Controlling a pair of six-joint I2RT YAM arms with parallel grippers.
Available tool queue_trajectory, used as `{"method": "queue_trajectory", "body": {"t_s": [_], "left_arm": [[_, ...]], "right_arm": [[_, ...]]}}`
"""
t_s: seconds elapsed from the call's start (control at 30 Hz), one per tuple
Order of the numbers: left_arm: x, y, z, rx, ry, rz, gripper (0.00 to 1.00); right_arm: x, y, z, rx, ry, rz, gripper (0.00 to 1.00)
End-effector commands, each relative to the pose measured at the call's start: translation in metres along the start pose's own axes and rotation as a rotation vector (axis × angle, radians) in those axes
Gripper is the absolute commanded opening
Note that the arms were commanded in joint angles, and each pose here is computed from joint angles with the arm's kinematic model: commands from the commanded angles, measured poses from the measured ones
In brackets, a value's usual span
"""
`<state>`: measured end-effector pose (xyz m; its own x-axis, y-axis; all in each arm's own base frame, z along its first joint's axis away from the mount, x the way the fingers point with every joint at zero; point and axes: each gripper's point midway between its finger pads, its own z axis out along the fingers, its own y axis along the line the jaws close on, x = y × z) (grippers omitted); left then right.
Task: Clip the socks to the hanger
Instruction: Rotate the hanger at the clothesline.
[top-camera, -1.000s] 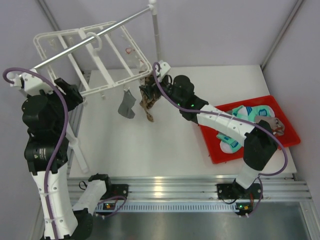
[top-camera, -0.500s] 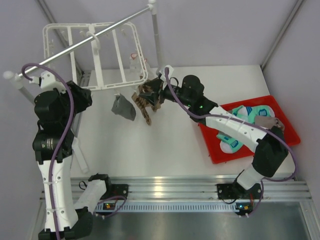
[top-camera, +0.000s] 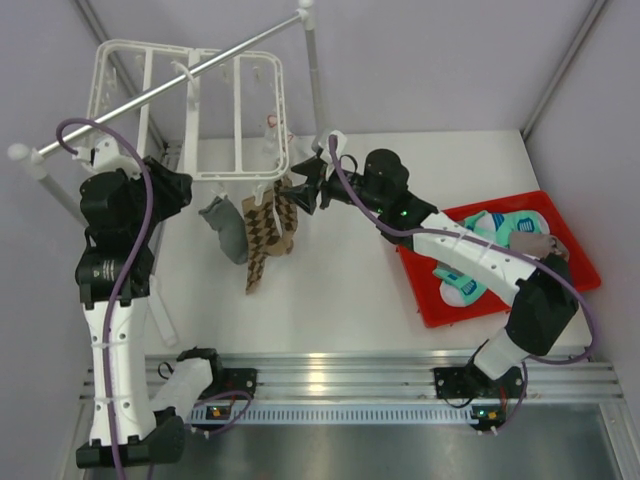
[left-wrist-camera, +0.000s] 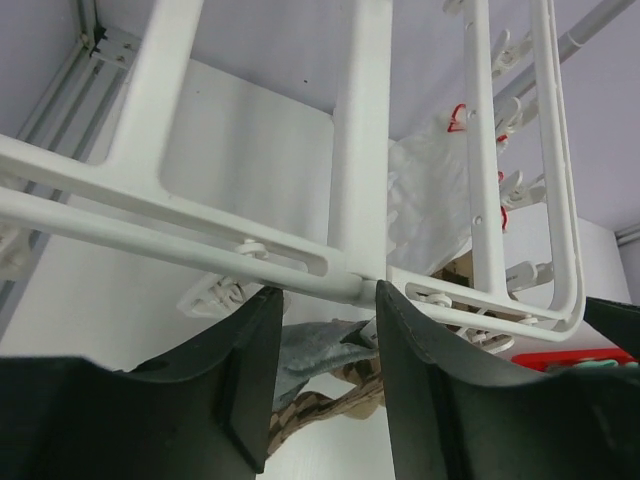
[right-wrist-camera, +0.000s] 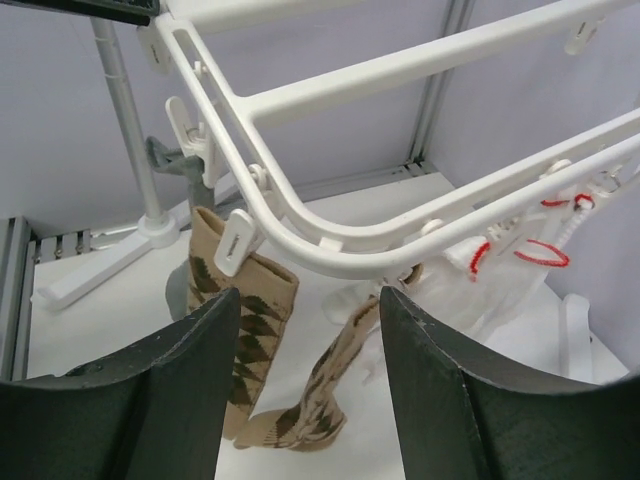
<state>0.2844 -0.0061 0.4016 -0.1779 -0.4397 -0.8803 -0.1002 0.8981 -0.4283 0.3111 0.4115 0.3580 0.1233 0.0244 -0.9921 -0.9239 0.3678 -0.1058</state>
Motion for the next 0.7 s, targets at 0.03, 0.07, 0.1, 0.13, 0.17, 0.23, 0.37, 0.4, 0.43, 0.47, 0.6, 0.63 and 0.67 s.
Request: {"method": "queue_trajectory", "body": {"t_s": [0.03, 0.07, 0.1, 0.13, 0.17, 0.23, 0.37, 0.4, 0.43, 0.47, 0.6, 0.63, 0.67], "left_arm": [[-0.012, -0.019, 0.009, 0.101, -0.045, -0.015, 0.39], [-0.01, -0.021, 0.012, 0.11, -0.033, -0.02, 0.36], [-0.008, -0.025, 0.014, 0.138, -0.018, -0.022, 0.33], [-0.006, -0.026, 0.016, 0.142, -0.01, -0.031, 0.31], [-0.004, -0.027, 0.019, 0.145, -0.001, -0.041, 0.3], [-0.001, -0.03, 0.02, 0.165, 0.014, -0.058, 0.29], [0.001, -0.037, 0.021, 0.206, 0.027, -0.078, 0.28], [0.002, -0.039, 0.021, 0.212, 0.029, -0.083, 0.28], [0.003, -0.042, 0.021, 0.228, 0.035, -0.086, 0.28], [0.003, -0.042, 0.021, 0.231, 0.039, -0.091, 0.28], [0.007, -0.048, 0.023, 0.261, 0.06, -0.112, 0.25], [0.009, -0.048, 0.024, 0.26, 0.065, -0.113, 0.25], [0.009, -0.049, 0.025, 0.268, 0.066, -0.113, 0.25]], "right_arm": [[-0.041, 0.003, -0.003, -0.024, -0.096, -0.058, 0.58], [-0.047, 0.004, -0.005, -0.027, -0.11, -0.094, 0.58], [-0.051, 0.009, -0.005, -0.037, -0.119, -0.117, 0.59], [-0.057, 0.008, -0.004, -0.024, -0.126, -0.143, 0.59], [-0.061, 0.006, -0.004, -0.016, -0.128, -0.2, 0.6], [-0.07, 0.008, -0.002, -0.01, -0.139, -0.261, 0.61], [-0.08, 0.016, 0.008, 0.003, -0.139, -0.43, 0.59], [-0.083, 0.021, 0.01, -0.005, -0.146, -0.423, 0.59], [-0.09, 0.025, 0.011, -0.021, -0.161, -0.406, 0.59], [-0.088, 0.03, 0.013, -0.038, -0.159, -0.357, 0.59], [-0.081, 0.052, 0.018, -0.055, -0.159, -0.282, 0.61], [-0.076, 0.051, 0.019, -0.039, -0.149, -0.274, 0.62], [-0.078, 0.05, 0.021, -0.019, -0.162, -0.275, 0.63]]}}
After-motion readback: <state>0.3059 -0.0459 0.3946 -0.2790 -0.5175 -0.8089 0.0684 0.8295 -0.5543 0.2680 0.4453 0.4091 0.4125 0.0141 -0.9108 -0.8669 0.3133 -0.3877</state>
